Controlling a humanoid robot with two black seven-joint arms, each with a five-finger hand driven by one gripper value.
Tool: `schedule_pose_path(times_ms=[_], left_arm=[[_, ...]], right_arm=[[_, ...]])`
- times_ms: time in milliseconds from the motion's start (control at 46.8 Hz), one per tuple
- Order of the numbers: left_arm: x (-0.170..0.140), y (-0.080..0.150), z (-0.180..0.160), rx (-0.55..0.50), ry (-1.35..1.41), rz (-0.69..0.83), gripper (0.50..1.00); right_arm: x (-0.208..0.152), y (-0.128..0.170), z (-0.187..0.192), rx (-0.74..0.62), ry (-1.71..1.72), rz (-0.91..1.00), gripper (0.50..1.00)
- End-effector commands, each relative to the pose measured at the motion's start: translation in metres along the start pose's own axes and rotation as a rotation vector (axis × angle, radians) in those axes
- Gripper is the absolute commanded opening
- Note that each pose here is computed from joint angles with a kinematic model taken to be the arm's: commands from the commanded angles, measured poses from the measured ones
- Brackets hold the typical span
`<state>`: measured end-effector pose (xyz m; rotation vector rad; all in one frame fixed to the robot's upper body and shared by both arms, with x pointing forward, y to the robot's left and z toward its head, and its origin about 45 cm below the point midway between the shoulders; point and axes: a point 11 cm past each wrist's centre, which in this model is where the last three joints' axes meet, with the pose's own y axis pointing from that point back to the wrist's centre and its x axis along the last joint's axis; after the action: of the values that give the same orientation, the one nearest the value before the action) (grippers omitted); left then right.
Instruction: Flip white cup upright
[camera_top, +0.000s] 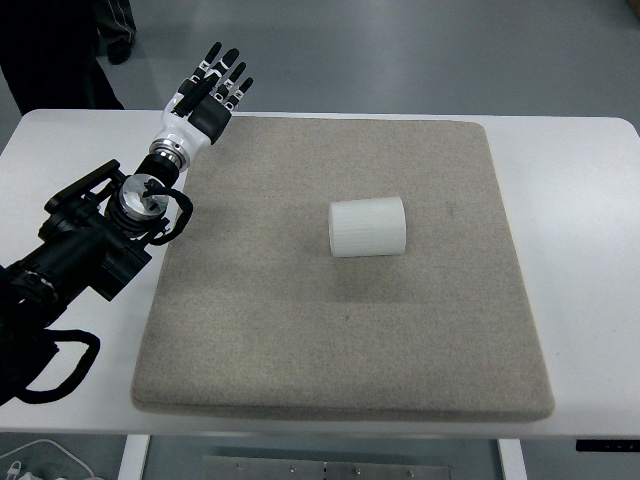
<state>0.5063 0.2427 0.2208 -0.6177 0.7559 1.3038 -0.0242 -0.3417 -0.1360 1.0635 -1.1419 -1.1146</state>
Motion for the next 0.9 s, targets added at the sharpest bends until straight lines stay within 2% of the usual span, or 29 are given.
schedule_pose_path(times_ms=[0, 877], left_arm=[[0.001, 0.0, 0.0, -0.001, -0.001, 0.001, 0.994], [0.007, 0.0, 0.015, -0.022, -0.029, 0.006, 0.994]], right_arm=[[0.0, 0.0, 0.0, 0.0, 0.0, 0.0, 0.93], [0.0, 0.0, 0.0, 0.0, 0.0, 0.0, 0.93]])
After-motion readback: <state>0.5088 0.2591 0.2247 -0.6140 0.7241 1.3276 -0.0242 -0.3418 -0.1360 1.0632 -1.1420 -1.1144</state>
